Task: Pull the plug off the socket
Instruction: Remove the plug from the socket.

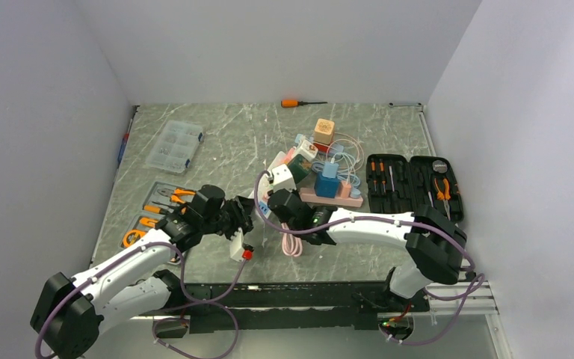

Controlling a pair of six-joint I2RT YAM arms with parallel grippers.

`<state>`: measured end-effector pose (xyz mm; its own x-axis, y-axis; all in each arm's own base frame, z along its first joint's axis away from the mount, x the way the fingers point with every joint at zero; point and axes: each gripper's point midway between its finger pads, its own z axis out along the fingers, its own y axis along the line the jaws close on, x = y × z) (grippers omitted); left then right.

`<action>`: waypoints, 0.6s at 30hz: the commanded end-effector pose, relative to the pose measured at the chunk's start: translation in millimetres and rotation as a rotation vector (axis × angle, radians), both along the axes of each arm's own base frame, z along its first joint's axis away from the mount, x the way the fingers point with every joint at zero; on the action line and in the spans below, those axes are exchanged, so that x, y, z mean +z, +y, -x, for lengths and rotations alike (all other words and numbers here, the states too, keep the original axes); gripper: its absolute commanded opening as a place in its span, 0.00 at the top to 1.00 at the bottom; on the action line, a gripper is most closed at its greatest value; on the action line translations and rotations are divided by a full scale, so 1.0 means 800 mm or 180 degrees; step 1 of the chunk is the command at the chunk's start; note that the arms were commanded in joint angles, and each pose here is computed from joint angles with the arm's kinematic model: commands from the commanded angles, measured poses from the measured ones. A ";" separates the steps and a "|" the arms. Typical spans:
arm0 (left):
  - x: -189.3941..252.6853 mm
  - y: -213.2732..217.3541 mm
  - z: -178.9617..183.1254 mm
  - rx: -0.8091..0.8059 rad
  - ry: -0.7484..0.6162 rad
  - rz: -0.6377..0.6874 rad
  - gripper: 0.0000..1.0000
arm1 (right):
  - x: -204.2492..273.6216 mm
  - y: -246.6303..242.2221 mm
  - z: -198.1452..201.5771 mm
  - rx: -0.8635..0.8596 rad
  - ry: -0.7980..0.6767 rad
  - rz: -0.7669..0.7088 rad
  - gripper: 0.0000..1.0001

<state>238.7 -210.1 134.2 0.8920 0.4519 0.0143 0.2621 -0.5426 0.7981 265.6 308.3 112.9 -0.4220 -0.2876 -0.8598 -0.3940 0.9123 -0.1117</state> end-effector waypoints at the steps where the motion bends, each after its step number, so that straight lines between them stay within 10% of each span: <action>1: -0.077 0.045 0.046 0.0195 0.0817 -0.0590 1.00 | 0.072 -0.055 -0.052 -0.0909 -0.0640 -0.0295 0.95; 18: -0.120 0.115 -0.013 0.1408 0.0873 -0.0657 1.00 | -0.026 -0.018 0.046 -0.0262 0.0136 -0.0253 0.90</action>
<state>257.1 -186.5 101.8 0.8371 0.5470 -0.0059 0.3583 -0.5400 0.7616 247.5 283.0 108.4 -0.4518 -0.1633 -0.8770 -0.3059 0.9519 -0.0197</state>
